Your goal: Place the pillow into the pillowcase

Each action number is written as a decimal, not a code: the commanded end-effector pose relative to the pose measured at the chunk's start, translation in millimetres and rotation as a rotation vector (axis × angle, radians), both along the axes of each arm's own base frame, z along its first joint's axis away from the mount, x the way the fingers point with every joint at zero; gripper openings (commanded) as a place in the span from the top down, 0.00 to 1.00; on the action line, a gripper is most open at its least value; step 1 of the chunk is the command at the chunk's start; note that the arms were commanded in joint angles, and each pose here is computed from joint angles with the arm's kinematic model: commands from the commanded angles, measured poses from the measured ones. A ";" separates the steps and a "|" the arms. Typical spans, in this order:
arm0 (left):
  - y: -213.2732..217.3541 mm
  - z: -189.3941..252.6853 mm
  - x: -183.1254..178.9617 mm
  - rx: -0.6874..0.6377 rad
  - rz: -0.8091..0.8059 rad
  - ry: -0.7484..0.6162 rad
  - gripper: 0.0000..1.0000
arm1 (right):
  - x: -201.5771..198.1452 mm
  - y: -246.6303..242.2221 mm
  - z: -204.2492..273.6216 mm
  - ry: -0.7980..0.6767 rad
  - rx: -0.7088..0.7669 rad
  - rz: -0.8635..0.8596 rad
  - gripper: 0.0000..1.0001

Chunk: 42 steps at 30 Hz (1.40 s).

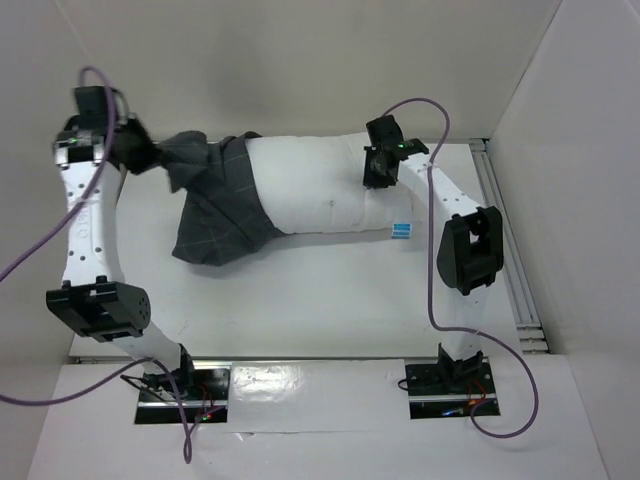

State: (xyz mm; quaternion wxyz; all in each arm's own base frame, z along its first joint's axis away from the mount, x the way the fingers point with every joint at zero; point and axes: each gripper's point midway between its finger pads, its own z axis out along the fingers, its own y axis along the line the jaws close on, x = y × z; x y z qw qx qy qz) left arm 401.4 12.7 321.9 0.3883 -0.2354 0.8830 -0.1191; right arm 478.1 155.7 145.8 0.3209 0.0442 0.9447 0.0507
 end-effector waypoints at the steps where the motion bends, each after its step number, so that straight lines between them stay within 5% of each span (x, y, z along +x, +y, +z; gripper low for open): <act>1: 73.5 9.3 3.9 -0.043 0.262 -0.058 1.00 | -1.7 -11.6 5.6 -0.047 0.033 -0.066 1.00; 2: 83.2 5.8 6.8 -0.060 0.298 -0.055 0.98 | -6.1 -13.0 9.4 -0.051 0.035 -0.066 1.00; 3: 93.2 2.1 13.2 -0.069 0.324 -0.054 0.86 | -12.9 -14.7 18.1 -0.063 0.048 -0.076 1.00; 4: 97.3 3.9 15.6 -0.079 0.325 -0.060 0.64 | -14.6 -19.5 22.6 -0.070 0.056 -0.092 1.00; 5: 93.2 11.6 21.9 -0.085 0.282 -0.090 0.20 | -17.9 -20.6 32.4 -0.089 0.063 -0.092 1.00; 7: 82.5 11.9 29.2 -0.060 0.205 -0.093 0.04 | -27.8 -27.3 30.7 -0.077 0.043 -0.105 1.00; 9: 44.1 9.9 35.7 0.002 0.081 -0.087 0.00 | -38.5 -30.3 30.9 -0.067 0.045 -0.112 1.00; 14: -39.6 -24.3 39.4 0.189 -0.102 0.023 0.19 | -48.2 -29.7 29.9 -0.051 0.038 -0.114 1.00; 19: -109.0 -66.8 38.6 0.367 -0.219 0.154 0.03 | -53.7 -30.9 31.0 -0.044 0.018 -0.117 1.00; 28: -101.6 -112.1 21.1 0.528 -0.046 0.316 0.10 | -58.0 -30.4 38.4 -0.045 0.004 -0.108 1.00; 30: -104.9 -121.5 17.8 0.516 -0.075 0.333 0.16 | -58.1 -30.9 38.4 -0.045 -0.004 -0.098 1.00; 33: -106.2 -122.5 19.5 0.494 -0.089 0.333 0.46 | -57.0 -28.6 41.6 -0.051 0.002 -0.084 1.00; 35: -113.2 -111.0 24.4 0.463 -0.108 0.299 0.76 | -57.6 -26.6 41.5 -0.047 0.011 -0.076 1.00; 36: -118.5 -106.8 25.0 0.459 -0.167 0.291 1.00 | -58.6 -23.2 41.3 -0.042 0.026 -0.064 1.00; 42: -275.7 -50.0 19.1 0.127 -0.665 0.062 1.00 | -69.7 58.9 65.3 -0.055 0.264 0.111 1.00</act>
